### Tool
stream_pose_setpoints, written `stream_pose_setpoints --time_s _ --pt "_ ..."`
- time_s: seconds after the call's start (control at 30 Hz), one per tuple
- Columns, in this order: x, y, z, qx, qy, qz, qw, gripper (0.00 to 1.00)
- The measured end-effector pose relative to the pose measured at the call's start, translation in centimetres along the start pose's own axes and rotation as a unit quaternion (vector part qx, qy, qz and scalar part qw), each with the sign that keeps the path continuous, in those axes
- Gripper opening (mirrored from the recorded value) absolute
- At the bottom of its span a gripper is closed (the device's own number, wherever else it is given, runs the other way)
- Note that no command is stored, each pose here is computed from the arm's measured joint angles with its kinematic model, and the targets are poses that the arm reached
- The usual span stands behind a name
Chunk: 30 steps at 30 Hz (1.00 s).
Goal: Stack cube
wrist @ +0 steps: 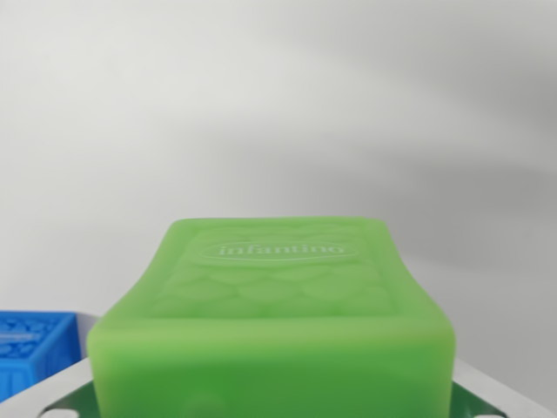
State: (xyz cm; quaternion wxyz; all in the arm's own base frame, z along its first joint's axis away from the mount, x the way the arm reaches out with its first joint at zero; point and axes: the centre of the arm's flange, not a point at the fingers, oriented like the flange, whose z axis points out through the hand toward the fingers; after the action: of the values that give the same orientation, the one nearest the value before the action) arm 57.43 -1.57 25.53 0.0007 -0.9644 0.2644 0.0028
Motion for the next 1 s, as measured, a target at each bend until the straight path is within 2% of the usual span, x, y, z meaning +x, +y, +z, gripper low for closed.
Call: stream_pose_setpoints --time_s 0.4,1.0 --pt "-2.3 -0.3 0.0 0.0002 0.0005 0.001 1.0 0.0" --pt "-5.7 -0.8 0.0 -0.0002 0.0001 0.003 1.0 0.0"
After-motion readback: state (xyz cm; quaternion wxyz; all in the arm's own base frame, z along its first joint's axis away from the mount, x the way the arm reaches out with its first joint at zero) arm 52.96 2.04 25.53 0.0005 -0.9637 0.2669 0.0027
